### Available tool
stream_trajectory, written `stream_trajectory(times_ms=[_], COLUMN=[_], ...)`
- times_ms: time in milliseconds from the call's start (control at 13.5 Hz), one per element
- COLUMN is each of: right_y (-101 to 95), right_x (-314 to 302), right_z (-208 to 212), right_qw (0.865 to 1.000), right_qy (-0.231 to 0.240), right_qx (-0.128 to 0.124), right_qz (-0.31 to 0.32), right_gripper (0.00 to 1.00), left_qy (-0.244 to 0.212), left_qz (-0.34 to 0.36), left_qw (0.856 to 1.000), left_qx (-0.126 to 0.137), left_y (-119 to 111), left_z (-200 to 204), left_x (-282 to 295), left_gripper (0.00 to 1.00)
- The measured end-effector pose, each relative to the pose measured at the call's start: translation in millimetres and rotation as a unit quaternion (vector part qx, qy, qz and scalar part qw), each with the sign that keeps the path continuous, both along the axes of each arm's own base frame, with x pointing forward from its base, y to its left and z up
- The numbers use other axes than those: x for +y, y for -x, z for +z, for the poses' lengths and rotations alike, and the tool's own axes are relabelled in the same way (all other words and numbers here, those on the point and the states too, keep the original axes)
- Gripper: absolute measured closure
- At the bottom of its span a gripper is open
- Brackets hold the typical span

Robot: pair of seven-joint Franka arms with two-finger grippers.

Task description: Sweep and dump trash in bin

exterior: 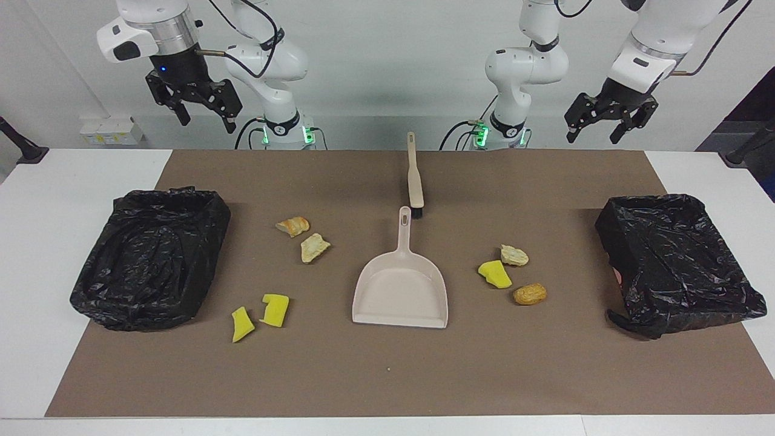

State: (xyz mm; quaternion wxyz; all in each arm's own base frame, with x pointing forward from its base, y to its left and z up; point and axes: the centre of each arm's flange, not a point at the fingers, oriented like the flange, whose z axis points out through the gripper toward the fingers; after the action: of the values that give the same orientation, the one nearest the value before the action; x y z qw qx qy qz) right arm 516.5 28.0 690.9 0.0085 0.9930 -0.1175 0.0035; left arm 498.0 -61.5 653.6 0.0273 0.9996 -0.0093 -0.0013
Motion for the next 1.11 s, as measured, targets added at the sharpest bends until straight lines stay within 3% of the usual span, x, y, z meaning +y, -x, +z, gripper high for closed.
stream_trajectory(times_ms=[891,1114], right_y=[0.0,0.0], right_x=[0.0,0.0], right_z=[0.0,0.0], right_qw=[1.0,1.0], right_qy=[0.0,0.0], right_qx=[0.0,0.0], right_qz=[0.0,0.0], right_gripper=[0.0,0.0], left_qy=[0.0,0.001], left_qz=[0.005,-0.012], left_qw=[1.0,1.0], left_qx=[-0.001,-0.002], left_y=[-0.1,3.2], left_z=[0.8,1.1], left_x=[0.1,-22.9], left_gripper=[0.0,0.0])
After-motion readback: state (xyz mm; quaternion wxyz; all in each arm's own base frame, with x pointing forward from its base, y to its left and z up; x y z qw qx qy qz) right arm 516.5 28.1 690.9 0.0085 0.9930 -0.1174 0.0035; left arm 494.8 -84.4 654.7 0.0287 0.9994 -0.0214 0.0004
